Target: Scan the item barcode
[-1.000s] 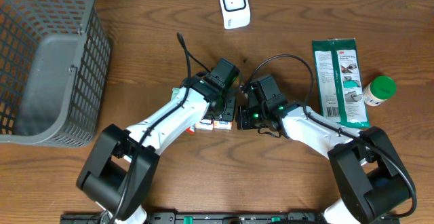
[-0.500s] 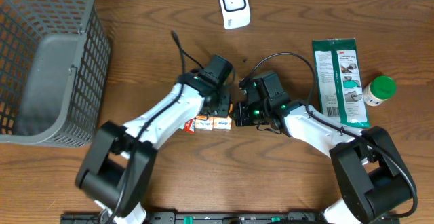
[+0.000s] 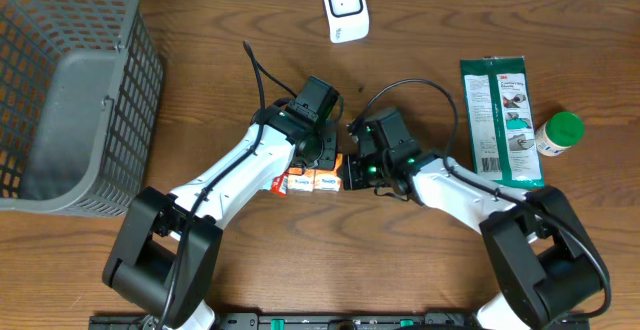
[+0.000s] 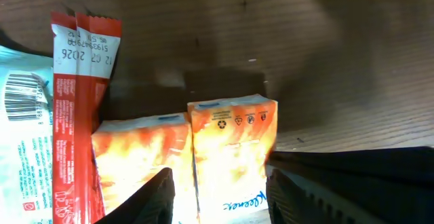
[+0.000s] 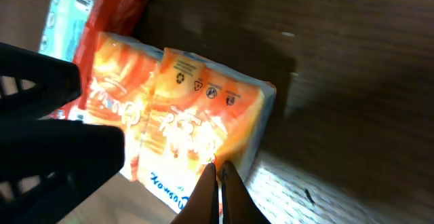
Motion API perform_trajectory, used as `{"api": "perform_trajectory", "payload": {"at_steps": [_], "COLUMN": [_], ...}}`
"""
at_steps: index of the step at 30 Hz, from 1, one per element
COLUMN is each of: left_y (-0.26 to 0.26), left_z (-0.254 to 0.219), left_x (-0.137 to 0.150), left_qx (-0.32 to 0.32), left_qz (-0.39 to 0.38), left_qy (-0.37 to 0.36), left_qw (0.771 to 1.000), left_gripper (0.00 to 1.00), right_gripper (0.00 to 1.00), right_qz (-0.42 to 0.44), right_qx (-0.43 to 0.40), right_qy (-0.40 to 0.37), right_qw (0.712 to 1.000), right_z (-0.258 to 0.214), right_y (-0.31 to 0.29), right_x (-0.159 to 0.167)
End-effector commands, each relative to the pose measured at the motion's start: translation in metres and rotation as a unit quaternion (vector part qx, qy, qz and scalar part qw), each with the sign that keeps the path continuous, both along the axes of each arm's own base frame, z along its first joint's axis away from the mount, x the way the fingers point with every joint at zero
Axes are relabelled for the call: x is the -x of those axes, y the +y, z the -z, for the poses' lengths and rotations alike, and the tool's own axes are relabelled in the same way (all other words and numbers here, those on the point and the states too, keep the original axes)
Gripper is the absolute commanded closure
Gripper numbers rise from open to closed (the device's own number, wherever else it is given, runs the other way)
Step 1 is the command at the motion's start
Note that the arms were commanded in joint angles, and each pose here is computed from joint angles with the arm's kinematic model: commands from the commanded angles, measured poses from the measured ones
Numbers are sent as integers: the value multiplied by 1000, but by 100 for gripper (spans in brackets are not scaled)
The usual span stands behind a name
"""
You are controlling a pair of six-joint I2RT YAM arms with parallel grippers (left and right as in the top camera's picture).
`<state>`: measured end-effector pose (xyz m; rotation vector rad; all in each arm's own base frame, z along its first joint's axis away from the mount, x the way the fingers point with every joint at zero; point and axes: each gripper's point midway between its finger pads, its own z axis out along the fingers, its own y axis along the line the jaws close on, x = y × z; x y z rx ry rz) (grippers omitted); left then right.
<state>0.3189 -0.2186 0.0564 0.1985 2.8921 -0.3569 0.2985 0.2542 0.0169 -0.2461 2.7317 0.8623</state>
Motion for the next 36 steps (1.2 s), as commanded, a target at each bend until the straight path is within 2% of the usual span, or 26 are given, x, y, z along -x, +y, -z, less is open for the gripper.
{"api": "perform_trajectory", "payload": {"at_steps": [1, 22, 36], "left_y": [0, -5, -6], "left_z": [2, 20, 38], "left_x": [3, 11, 15], "left_qx": [-3, -13, -18], "left_qz": [7, 19, 22], "left_qy": [2, 18, 34], "left_qw": [1000, 1000, 999], "left_gripper": [55, 55, 55], "right_gripper": [99, 99, 99], "right_qz": [13, 33, 32], "right_qx": [20, 34, 34], "right_qy": [17, 57, 57], "right_qw": [1000, 997, 997], "right_z": [17, 25, 25], "right_y": [-5, -14, -14], "right_x": [5, 15, 15]}}
